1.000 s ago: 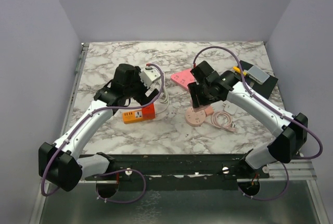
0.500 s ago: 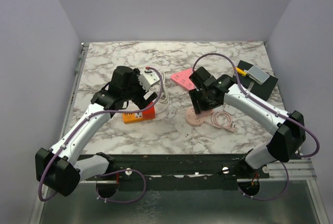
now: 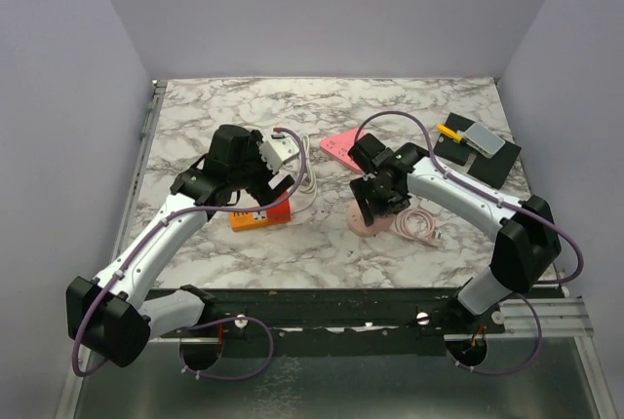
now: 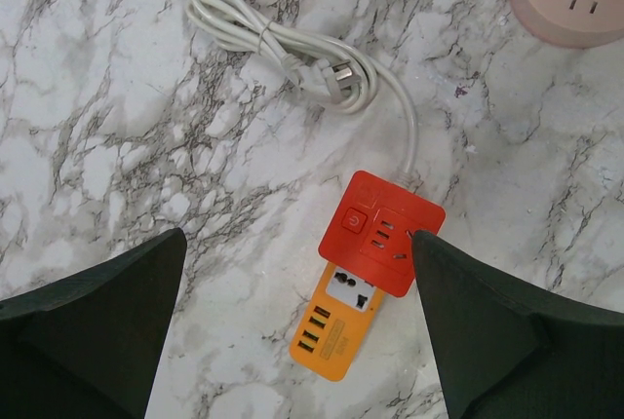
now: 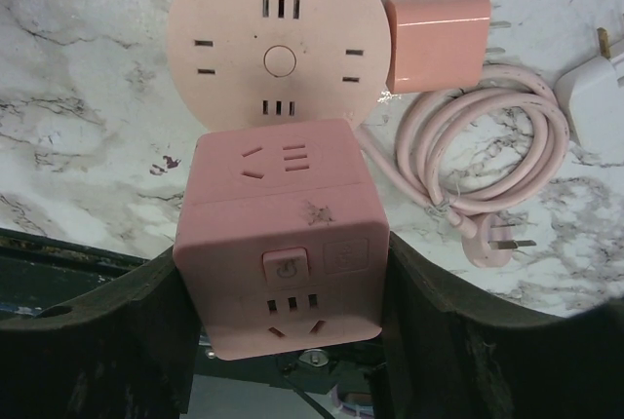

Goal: Insert the plug
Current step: Insert the plug into the socket, then adjust the socket at the center of the board.

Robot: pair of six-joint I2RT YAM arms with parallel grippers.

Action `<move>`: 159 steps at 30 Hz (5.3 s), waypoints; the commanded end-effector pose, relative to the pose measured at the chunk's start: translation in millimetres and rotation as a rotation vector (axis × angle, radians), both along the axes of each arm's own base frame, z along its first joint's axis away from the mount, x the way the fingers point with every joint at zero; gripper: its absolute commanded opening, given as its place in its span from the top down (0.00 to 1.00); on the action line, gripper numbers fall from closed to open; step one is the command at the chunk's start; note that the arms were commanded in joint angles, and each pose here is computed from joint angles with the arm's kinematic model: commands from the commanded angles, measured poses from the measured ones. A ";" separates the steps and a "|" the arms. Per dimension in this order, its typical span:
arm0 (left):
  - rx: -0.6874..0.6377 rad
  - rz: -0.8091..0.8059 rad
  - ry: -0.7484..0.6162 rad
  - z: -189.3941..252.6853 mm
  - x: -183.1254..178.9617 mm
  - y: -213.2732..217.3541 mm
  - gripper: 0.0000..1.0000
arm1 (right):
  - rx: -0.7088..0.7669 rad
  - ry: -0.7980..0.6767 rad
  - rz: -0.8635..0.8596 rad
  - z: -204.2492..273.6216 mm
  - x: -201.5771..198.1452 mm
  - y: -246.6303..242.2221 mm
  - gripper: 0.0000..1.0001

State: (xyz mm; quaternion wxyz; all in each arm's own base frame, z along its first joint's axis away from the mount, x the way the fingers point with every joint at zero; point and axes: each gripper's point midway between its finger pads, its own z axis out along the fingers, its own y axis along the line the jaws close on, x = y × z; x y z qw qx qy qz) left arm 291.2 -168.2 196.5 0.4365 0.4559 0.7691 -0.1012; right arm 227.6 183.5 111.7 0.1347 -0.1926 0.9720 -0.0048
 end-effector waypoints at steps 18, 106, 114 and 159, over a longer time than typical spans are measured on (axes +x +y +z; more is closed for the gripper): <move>0.022 -0.026 0.029 -11.2 -9.2 2.6 0.01 | 0.006 0.012 0.000 -17.8 9.1 11.3 0.99; -0.014 -0.076 0.004 18.9 -8.1 -7.7 0.01 | -0.008 -0.087 0.005 -1.4 4.8 23.6 0.00; -0.008 -0.264 0.014 13.4 -24.5 -22.4 0.01 | 0.155 -0.189 -0.264 42.7 2.4 1.9 0.08; 0.041 -0.575 0.256 -54.7 -9.0 -243.1 0.01 | 0.049 -0.246 -0.924 -12.8 29.3 -150.1 0.32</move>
